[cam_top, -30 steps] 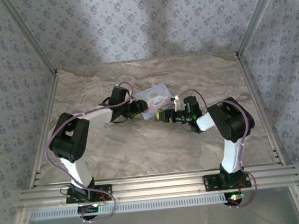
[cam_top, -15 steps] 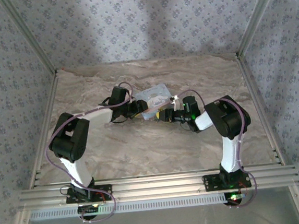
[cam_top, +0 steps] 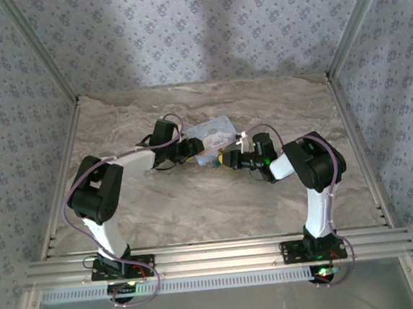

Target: Unlock the padlock with the key

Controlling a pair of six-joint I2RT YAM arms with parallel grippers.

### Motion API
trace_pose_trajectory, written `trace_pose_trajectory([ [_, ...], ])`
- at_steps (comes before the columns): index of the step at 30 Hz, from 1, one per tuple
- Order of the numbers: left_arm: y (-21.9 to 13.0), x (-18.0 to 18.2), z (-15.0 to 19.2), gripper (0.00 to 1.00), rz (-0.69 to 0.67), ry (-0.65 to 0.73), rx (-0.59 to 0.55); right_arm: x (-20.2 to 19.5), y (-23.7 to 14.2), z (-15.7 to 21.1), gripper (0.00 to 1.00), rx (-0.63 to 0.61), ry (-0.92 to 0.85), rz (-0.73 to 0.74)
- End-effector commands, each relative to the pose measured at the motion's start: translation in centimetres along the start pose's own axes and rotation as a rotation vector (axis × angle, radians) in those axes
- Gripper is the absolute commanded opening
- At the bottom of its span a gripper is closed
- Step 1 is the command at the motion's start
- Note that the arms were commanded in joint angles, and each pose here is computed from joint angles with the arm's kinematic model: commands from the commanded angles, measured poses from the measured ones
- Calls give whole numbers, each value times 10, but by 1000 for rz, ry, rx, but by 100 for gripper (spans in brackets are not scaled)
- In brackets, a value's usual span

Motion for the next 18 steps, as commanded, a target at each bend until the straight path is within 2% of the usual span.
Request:
trace_pose_trajectory([
  [1,-2,9,9,57,-62,-23,10,-3,5,1,10,11,19,-3],
  [8,-2,10,9,57,-65,-24,8,-5,0,-2,0,-28,35,5],
  [18,-3,12,12,57,-66,-30,5,-6,-13,-9,0,-117,86,28],
])
Point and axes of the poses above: each hand's point on the last joint's axis, 136 mm out from that joint toward the fingers, its own y axis out along the fingers, its own x axis along the line the jaws close on, z = x × y, the point moved 10 cm from there along -y, back along the fingers, and after that the axes turned 4 degrees about -y, right-handed, at the moved point
